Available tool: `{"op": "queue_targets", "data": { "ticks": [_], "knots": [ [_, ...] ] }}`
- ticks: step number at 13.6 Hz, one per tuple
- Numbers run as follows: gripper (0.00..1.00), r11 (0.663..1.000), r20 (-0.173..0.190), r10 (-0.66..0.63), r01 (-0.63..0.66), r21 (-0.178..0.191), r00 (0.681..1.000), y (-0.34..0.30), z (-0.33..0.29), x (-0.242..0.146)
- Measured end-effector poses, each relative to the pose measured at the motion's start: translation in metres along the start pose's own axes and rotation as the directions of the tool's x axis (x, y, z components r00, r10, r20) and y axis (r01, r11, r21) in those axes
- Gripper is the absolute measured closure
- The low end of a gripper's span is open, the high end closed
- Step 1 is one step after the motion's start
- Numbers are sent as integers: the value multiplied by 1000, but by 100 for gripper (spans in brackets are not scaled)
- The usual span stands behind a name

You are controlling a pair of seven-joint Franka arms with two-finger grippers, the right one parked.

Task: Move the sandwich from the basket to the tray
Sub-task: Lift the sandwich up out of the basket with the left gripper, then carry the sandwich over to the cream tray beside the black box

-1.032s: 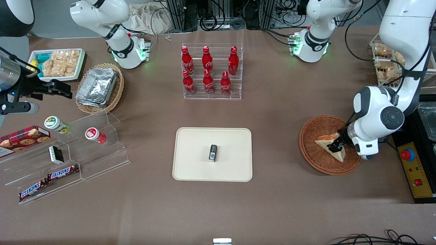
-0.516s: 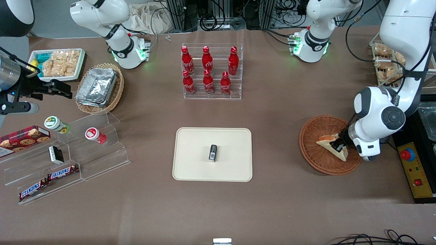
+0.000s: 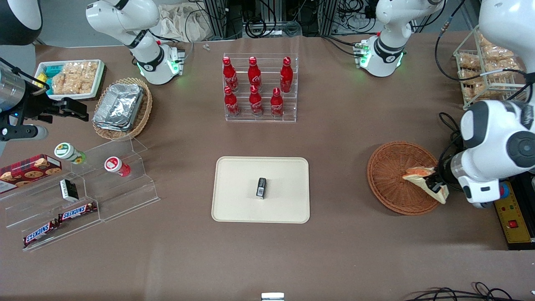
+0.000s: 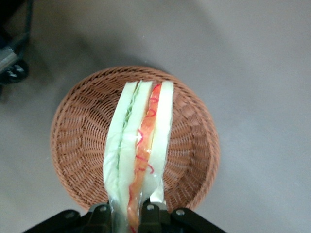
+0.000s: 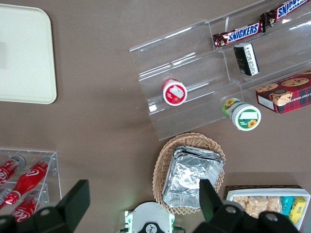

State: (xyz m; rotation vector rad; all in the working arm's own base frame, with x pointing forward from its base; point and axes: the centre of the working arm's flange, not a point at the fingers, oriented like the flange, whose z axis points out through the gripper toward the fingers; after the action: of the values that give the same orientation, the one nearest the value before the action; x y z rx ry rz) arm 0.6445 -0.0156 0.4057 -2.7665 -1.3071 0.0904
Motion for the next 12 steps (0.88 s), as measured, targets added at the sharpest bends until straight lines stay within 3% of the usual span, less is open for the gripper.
{"op": "queue_targets", "data": {
  "ticks": [3, 6, 9, 10, 12],
  "knots": [
    [81, 992, 4, 121, -121, 20, 993, 21, -57, -28],
    [81, 963, -1, 270, -270, -10, 963, 67, -70, -81],
    [81, 912, 36, 411, -410, -24, 911, 123, -40, -140],
    [81, 892, 35, 452, -451, -30, 892, 143, -22, -160],
    [82, 846, -7, 531, -530, -51, 848, 182, 21, -204]
  ]
}}
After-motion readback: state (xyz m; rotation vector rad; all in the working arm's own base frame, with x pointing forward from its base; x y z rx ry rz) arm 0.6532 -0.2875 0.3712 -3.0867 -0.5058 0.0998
